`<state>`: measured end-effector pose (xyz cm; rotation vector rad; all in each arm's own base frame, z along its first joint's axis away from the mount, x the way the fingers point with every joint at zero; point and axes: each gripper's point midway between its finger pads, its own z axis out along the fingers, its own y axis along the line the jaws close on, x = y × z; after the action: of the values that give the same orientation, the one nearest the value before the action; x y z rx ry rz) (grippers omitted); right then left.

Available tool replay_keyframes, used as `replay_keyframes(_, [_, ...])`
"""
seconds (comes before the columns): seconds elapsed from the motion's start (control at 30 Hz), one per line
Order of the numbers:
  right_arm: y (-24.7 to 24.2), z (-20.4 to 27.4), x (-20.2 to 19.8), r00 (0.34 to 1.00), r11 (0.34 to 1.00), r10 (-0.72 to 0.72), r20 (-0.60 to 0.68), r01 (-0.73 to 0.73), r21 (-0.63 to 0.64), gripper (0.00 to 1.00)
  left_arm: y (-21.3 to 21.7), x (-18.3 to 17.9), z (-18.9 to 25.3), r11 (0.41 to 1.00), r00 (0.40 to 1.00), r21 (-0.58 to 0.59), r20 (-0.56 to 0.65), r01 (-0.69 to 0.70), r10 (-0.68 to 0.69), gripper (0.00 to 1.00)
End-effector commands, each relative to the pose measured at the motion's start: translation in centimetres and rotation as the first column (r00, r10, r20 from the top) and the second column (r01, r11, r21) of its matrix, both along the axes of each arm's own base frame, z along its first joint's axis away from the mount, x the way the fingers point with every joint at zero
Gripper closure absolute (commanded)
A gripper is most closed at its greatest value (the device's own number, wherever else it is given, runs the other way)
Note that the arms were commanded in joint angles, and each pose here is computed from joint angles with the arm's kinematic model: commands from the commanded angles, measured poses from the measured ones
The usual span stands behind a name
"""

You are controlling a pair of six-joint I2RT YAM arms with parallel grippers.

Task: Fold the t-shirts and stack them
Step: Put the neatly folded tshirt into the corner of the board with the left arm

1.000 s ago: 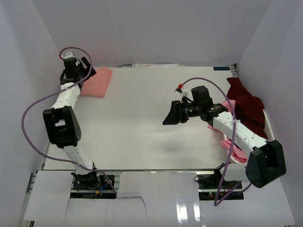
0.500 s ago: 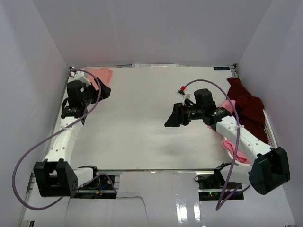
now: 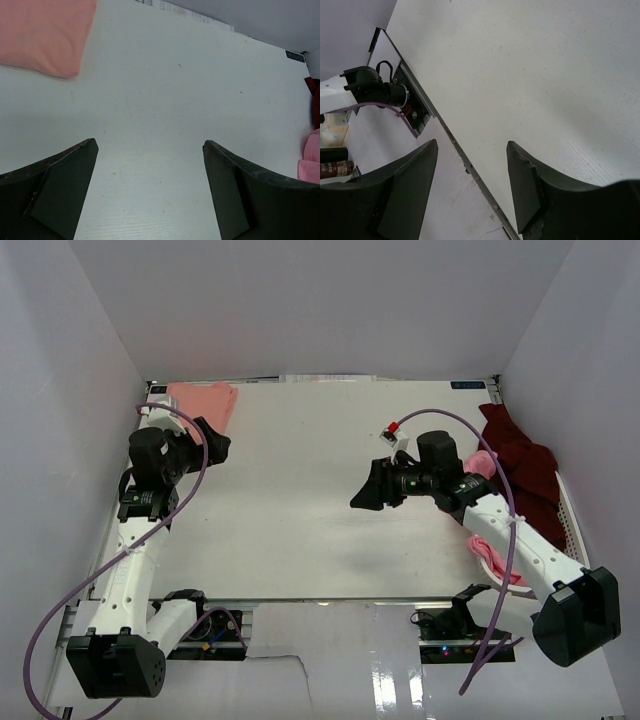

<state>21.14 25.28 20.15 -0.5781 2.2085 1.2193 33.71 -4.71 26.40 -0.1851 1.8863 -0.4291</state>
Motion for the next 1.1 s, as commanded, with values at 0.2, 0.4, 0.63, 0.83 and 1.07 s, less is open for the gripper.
replay_keyframes(0.2, [-0.4, 1.4, -0.1, 0.998, 1.0, -0.016, 0.057, 0.015, 0.023, 0.36, 0.0, 0.1, -0.6, 1.0, 0.999, 0.003, -0.032, 0.004, -0.004, 0.02])
replay_keyframes(0.4, [-0.7, 0.8, -0.8, 0.999, 1.0, -0.012, 0.05, 0.011, 0.021, 0.36, -1.6, -1.9, -0.1, 0.995, 0.996, -0.045, -0.019, 0.085, -0.086, 0.02])
replay_keyframes(0.63, [-0.8, 0.2, -1.0, 0.999, 1.0, -0.007, 0.053, 0.006, 0.023, 0.36, -2.0, -4.6, -2.0, 0.993, 0.993, -0.049, -0.045, 0.111, -0.113, 0.02])
replay_keyframes(0.83, [-0.6, 0.4, -0.9, 0.998, 1.0, -0.002, 0.06, 0.0, 0.027, 0.36, -2.0, -5.3, -2.8, 0.993, 0.99, -0.038, -0.075, 0.115, -0.118, 0.02])
replay_keyframes(1.07, [-0.6, 0.5, -0.7, 0.998, 1.0, -0.006, 0.063, 0.005, 0.024, 0.36, -3.1, -6.5, -2.9, 0.983, 0.983, -0.086, -0.074, 0.164, -0.171, 0.02])
